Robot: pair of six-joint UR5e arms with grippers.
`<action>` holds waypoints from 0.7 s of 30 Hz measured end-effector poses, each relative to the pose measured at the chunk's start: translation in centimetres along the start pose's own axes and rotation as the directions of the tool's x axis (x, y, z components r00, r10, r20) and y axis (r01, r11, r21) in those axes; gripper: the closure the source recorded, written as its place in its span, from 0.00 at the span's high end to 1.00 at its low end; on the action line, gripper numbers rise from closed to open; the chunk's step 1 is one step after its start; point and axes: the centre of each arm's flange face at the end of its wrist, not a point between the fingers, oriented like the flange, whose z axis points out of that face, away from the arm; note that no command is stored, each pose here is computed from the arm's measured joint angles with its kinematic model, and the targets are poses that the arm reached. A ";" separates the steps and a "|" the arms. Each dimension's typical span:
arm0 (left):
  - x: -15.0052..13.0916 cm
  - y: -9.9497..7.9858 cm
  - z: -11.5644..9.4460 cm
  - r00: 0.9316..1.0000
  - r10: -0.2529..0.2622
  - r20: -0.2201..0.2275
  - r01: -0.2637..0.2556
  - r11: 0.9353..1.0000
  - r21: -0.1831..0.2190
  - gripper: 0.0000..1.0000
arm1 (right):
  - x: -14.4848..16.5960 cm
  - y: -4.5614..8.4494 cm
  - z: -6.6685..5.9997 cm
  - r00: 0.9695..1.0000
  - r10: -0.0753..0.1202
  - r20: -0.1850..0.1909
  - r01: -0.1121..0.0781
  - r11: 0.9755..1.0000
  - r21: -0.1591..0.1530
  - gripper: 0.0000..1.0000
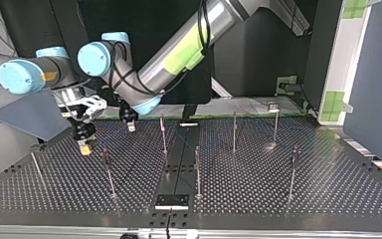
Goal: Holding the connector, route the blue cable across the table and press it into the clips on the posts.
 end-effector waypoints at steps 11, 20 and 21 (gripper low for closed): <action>-2.4 -1.0 -0.3 0.998 -0.032 0.054 0.031 0.999 0.020 0.00 | 2.9 -0.5 -0.9 0.999 -0.017 -0.045 0.018 1.000 0.003 0.00; -4.0 -0.1 1.9 0.991 -0.076 0.107 0.076 0.997 0.003 0.00 | 3.4 -1.3 -1.1 0.998 -0.021 -0.055 0.022 1.000 0.014 0.00; -4.1 0.0 2.1 0.991 -0.078 0.110 0.078 0.997 0.001 0.00 | 3.6 -1.4 -1.1 0.998 -0.022 -0.058 0.023 1.000 0.015 0.00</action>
